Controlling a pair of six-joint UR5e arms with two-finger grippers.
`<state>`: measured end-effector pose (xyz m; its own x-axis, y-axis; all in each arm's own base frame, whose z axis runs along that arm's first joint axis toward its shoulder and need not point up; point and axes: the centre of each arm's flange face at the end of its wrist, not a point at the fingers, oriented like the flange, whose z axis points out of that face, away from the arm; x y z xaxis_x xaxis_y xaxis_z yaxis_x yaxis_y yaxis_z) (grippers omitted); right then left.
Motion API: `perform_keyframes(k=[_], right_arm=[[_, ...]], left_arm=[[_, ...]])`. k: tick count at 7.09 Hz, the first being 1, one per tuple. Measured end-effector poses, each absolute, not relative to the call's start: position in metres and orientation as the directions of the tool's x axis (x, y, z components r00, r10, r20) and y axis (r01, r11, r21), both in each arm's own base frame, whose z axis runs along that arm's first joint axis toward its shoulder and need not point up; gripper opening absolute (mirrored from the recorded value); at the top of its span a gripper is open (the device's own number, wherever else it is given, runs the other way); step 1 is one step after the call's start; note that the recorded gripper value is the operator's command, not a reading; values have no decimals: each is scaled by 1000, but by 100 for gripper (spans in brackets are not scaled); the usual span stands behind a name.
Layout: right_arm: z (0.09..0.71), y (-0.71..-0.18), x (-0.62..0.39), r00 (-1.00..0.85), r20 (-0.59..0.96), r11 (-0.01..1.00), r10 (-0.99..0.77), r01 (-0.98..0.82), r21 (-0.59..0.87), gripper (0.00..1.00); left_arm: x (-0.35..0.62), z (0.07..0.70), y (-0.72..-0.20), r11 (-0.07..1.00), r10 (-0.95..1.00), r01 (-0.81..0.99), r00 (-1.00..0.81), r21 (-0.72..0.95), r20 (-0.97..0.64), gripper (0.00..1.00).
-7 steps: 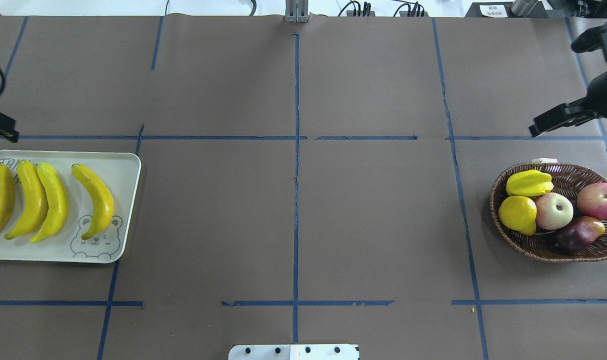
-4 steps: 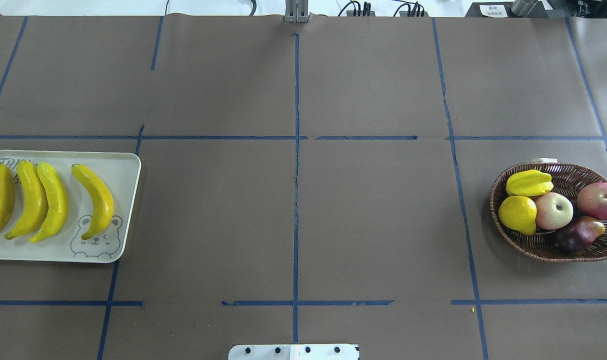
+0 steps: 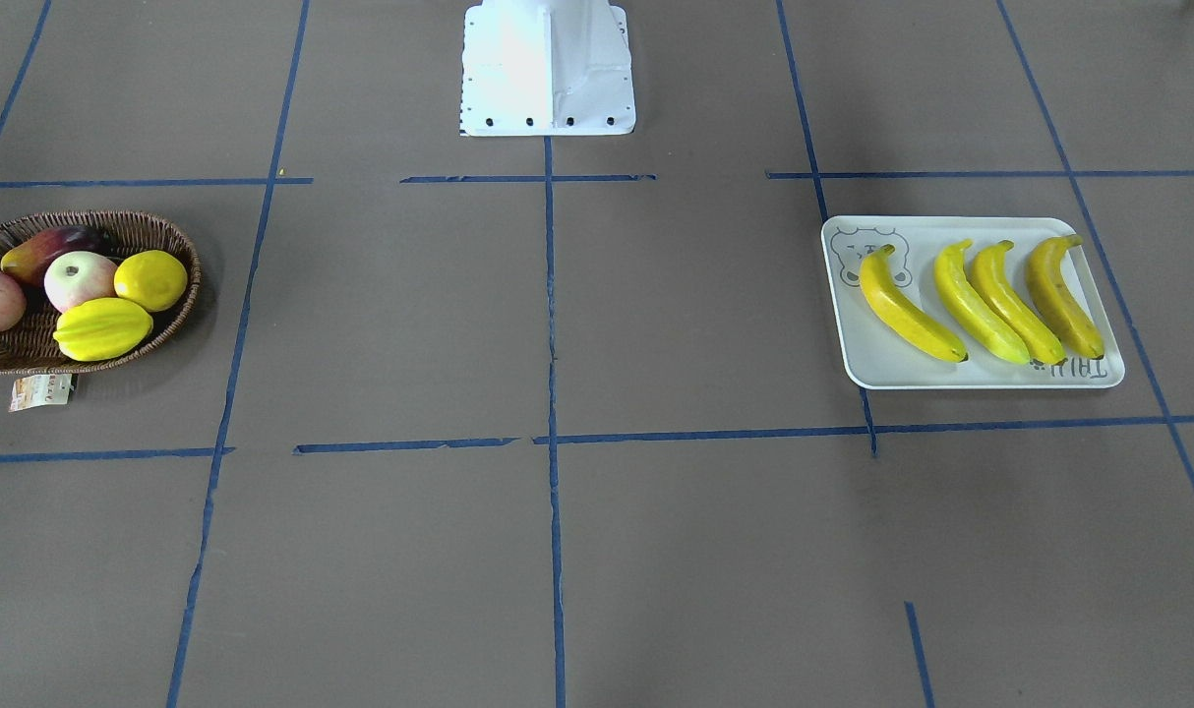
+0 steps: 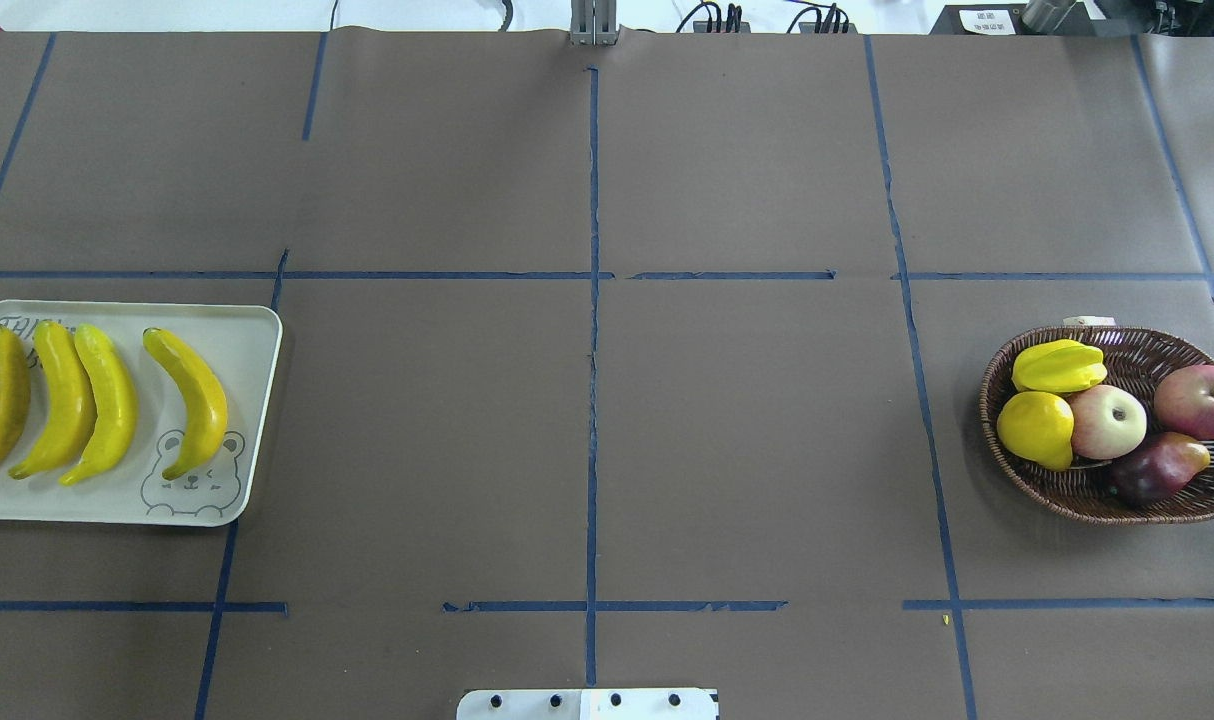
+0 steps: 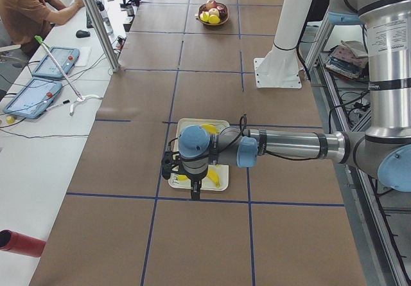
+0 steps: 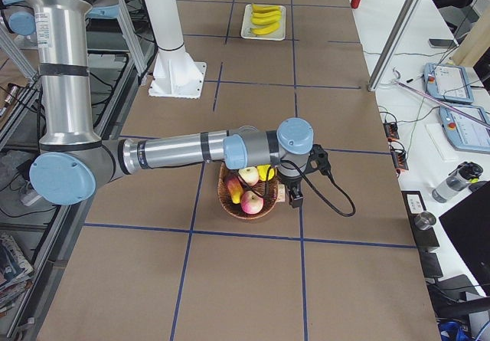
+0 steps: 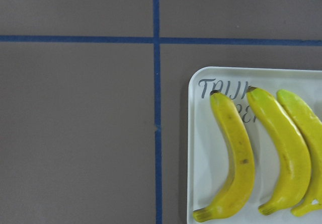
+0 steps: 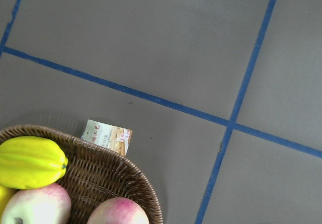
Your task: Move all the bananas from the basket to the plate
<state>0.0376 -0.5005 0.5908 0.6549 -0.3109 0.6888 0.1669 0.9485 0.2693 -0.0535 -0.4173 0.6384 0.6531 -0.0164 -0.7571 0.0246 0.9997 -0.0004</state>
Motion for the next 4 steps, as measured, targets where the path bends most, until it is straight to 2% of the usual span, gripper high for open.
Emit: perform_keyframes(k=[4], right_arm=[[664, -484, 51, 669, 726, 987, -160, 123, 104, 100]], left_arm=[[-56, 647, -414, 1000, -28, 28, 655, -13, -755, 100]])
